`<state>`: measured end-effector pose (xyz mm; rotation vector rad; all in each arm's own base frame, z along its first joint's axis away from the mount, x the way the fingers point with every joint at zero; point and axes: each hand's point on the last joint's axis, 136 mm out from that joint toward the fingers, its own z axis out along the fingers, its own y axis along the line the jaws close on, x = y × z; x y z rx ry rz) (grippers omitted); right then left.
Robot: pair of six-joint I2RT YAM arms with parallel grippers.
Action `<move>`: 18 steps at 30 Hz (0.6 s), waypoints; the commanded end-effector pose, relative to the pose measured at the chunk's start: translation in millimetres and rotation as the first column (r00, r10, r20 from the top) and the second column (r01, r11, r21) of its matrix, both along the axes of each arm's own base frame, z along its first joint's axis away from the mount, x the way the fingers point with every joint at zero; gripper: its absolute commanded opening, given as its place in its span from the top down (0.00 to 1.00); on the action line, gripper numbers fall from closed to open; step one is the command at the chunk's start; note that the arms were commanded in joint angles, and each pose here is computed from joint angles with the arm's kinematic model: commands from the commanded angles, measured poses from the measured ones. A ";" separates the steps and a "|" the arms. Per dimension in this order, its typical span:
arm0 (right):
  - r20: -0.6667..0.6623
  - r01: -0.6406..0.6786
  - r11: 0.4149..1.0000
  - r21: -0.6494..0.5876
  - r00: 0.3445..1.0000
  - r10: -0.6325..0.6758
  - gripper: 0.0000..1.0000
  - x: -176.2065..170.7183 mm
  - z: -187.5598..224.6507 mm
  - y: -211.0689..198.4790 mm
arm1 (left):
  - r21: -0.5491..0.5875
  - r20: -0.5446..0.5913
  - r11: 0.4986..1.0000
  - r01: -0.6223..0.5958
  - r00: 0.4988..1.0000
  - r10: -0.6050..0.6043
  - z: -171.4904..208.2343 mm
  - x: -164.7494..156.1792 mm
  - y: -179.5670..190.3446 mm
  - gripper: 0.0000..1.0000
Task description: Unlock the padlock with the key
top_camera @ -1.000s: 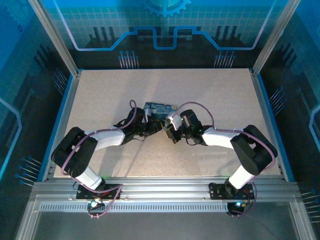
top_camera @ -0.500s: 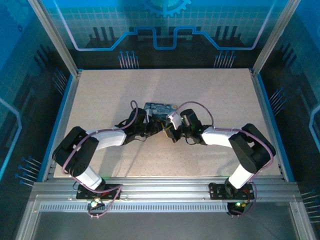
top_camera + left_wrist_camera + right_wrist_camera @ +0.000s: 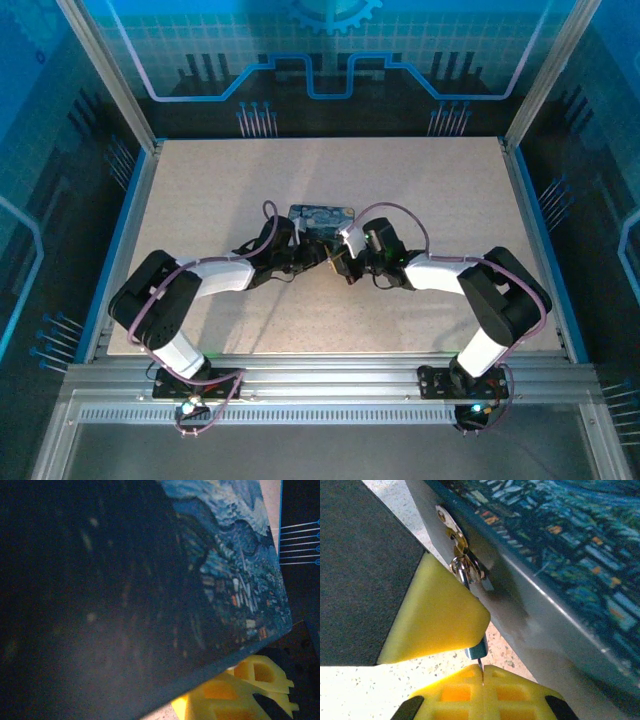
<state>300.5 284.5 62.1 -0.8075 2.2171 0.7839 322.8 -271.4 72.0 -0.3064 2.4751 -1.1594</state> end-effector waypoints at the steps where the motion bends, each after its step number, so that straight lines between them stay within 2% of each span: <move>1: 0.135 -0.012 0.996 0.094 0.991 0.000 1.00 15.4 33.0 15.9 | -0.037 -0.072 0.994 0.099 0.992 -0.102 -10.0 -23.0 -22.5 0.77; 7: 0.101 -0.018 0.998 0.052 0.995 0.013 1.00 10.1 17.8 11.6 | -0.044 -0.090 0.995 0.094 0.991 -0.098 -18.6 -22.3 -25.3 0.71; 18: -0.022 -0.037 0.999 -0.008 0.999 0.037 1.00 -6.2 -8.0 5.1 | -0.028 -0.080 0.997 0.074 0.994 -0.076 -15.4 -26.2 -16.6 0.49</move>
